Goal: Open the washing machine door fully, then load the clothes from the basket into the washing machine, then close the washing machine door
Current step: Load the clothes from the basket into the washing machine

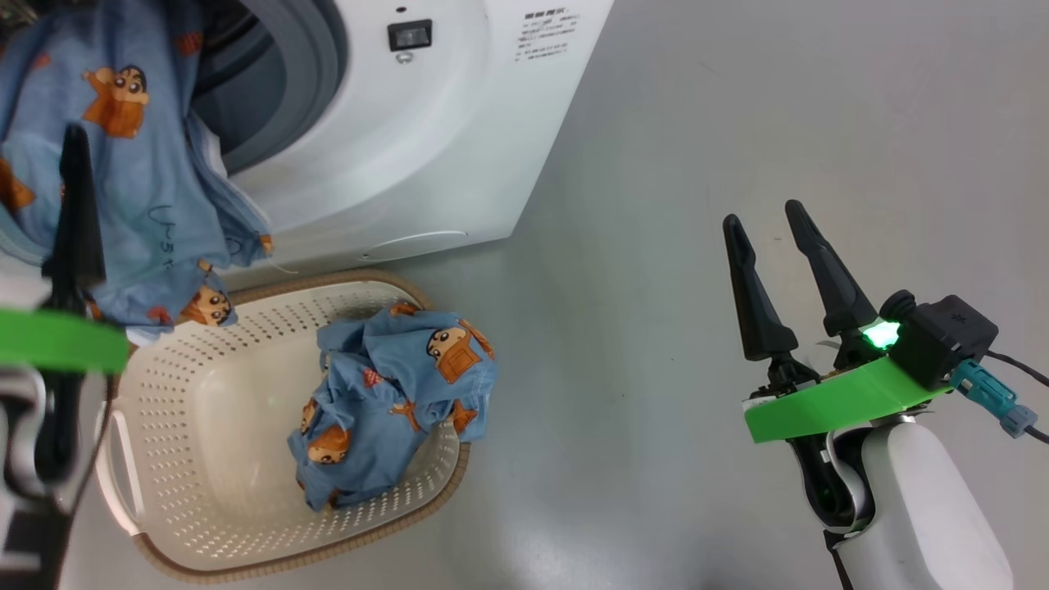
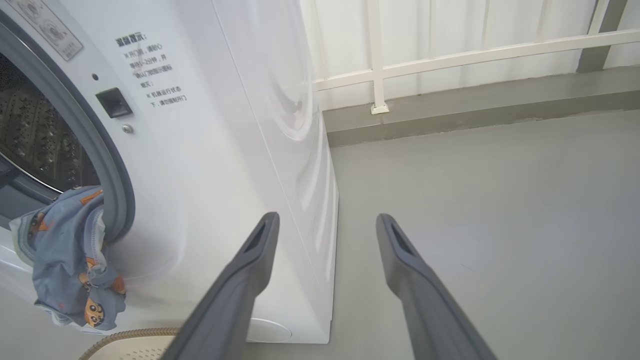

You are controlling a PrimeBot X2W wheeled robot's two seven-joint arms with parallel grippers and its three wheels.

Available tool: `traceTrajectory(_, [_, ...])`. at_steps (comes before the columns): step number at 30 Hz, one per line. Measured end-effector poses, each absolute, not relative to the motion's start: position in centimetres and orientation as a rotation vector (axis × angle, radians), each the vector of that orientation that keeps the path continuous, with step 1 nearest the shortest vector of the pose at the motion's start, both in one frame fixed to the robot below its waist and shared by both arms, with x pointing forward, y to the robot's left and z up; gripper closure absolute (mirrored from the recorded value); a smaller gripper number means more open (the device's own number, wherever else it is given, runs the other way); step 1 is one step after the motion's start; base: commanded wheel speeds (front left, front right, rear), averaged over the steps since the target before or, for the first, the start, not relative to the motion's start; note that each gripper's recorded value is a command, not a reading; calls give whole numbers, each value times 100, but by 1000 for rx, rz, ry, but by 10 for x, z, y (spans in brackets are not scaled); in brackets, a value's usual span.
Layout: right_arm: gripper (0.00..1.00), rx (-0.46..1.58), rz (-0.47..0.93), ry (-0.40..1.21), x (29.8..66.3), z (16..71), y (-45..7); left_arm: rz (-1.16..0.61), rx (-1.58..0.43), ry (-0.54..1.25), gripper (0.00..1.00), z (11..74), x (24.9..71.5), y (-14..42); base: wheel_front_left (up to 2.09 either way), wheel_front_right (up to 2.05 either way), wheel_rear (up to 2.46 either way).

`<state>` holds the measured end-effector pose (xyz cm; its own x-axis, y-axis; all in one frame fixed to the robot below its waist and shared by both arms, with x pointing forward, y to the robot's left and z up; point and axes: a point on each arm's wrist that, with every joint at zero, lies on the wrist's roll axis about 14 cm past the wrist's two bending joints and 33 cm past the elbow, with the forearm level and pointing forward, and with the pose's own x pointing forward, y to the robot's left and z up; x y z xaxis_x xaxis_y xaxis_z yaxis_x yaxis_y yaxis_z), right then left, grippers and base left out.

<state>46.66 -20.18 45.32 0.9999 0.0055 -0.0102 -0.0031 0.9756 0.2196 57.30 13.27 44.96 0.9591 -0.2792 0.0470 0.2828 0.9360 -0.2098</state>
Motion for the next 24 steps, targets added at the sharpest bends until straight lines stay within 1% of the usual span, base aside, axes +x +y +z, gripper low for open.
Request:
traceTrajectory(5, [0,219,12,7,466,455,-201,-256,-228,-13,0,449,540,146,0,0,0])
traceTrajectory(10, [0,216,23,16,463,453,-198,-250,-208,27,0,439,511,146,0,0,0])
traceTrajectory(17, [0,220,53,5,466,457,-189,-220,-249,75,0,427,491,145,0,0,0])
traceTrajectory(24, [0,213,62,-6,466,462,-189,-220,-257,112,0,417,484,143,0,0,0])
